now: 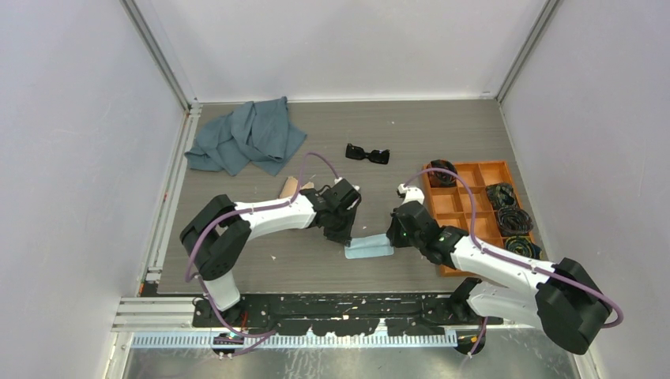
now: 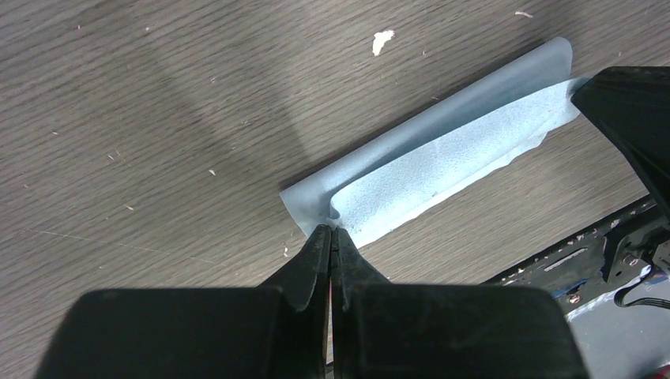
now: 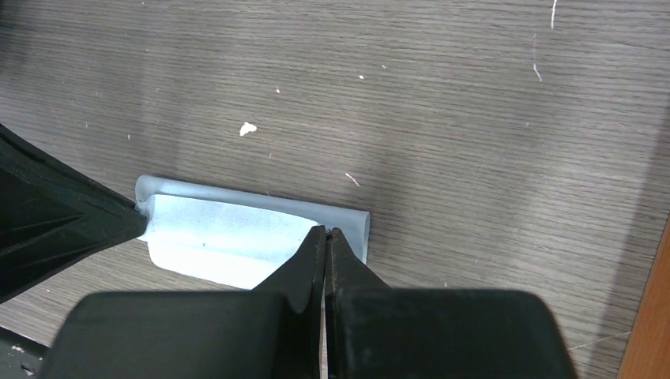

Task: Organize the sunglasses
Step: Fold the glasses cleaning cloth at the center of the board.

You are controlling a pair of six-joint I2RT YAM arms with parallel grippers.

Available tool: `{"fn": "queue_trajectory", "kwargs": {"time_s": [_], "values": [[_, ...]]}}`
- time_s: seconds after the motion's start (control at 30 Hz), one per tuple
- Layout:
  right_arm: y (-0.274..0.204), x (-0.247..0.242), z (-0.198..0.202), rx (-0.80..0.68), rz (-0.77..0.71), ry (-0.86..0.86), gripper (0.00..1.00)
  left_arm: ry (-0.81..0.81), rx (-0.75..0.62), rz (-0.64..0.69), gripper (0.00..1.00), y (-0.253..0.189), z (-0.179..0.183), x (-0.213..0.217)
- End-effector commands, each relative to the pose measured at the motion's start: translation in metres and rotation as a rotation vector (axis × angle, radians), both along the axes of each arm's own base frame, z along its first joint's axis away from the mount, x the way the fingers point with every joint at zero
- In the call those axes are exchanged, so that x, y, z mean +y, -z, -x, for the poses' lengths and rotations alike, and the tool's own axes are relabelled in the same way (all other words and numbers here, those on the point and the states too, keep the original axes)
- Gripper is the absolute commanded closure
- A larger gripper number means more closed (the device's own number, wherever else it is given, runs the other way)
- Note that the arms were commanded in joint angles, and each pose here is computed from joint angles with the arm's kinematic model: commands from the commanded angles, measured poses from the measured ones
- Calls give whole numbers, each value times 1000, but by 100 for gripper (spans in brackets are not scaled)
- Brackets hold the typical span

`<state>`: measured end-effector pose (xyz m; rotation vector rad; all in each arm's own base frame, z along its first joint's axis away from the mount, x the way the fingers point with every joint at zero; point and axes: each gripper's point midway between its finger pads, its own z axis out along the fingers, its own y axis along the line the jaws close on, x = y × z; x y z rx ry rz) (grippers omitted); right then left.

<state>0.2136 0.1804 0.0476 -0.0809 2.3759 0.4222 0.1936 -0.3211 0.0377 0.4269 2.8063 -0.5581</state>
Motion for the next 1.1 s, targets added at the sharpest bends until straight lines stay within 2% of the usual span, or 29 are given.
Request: {"fn": "queue_trajectory", "kwargs": {"time_s": [0.0, 0.7, 0.87, 1.0, 1.07], "values": [[-7, 2, -3, -24, -27, 21, 99, 1, -11, 35, 100, -6, 1, -6], [1, 4, 2, 22, -12, 15, 99, 7, 4, 24, 98, 0, 5, -9], [3, 7, 4, 46, -6, 5, 85, 3, 9, 12, 81, 0, 5, -7], [3, 6, 4, 49, -4, 7, 79, -4, 0, 5, 66, -5, 4, -6], [1, 5, 5, 49, -3, 6, 77, -5, -13, -3, 63, -9, 2, -3]]}}
